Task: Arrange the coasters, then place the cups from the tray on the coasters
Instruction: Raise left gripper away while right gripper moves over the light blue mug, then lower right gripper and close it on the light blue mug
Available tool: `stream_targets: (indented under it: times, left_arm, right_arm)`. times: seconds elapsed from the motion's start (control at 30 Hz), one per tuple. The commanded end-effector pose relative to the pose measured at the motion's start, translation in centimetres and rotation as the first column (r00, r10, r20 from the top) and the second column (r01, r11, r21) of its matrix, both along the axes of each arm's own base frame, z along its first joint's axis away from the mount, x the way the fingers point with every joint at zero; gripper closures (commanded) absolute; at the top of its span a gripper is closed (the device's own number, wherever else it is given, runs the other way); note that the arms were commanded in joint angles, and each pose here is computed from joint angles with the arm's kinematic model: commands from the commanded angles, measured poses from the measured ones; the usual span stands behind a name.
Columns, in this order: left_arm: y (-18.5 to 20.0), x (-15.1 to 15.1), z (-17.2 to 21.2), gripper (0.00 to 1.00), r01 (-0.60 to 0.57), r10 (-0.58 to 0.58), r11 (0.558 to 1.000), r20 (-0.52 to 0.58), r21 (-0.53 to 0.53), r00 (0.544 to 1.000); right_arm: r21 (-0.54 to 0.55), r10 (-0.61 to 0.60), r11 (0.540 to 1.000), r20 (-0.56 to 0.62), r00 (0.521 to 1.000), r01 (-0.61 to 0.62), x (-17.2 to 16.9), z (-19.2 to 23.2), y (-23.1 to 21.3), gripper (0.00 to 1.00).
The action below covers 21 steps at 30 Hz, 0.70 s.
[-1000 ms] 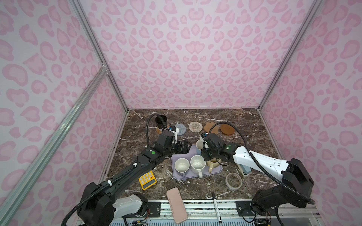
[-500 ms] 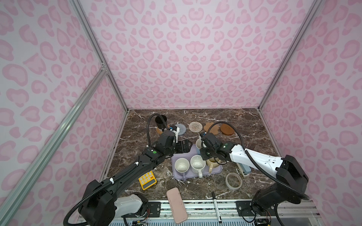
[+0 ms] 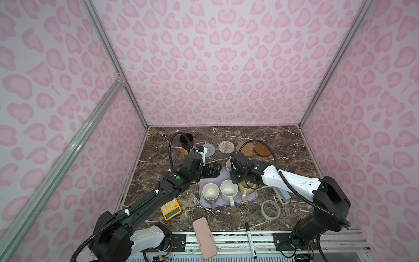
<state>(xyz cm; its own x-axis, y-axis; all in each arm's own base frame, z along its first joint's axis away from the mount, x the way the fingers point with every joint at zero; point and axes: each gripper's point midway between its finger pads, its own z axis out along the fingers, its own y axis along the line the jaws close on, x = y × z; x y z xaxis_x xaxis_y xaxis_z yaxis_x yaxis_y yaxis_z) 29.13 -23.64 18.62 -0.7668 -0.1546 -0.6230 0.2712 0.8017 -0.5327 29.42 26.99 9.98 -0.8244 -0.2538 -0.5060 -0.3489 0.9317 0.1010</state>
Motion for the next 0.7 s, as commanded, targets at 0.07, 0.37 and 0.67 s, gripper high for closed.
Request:
stream_targets:
  times: [0.07,0.37,0.67]
  left_arm:
    - [-0.1,0.3,0.5,0.03,-0.001,0.001,1.0,0.03,-0.01,1.0]
    - [-0.3,0.4,0.3,0.03,0.0,0.0,1.0,0.031,-0.015,1.0]
    - [1.0,0.4,0.3,0.03,-0.053,0.053,0.998,0.042,0.016,0.998]
  right_arm:
    - [-0.029,-0.02,0.999,-0.003,1.0,0.02,0.5,-0.6,-0.2,0.75]
    - [-0.045,-0.027,0.999,-0.013,1.0,0.026,1.0,-1.3,-0.3,0.72]
    - [-0.02,-0.028,0.999,0.018,0.999,0.029,1.9,-0.1,0.0,0.84]
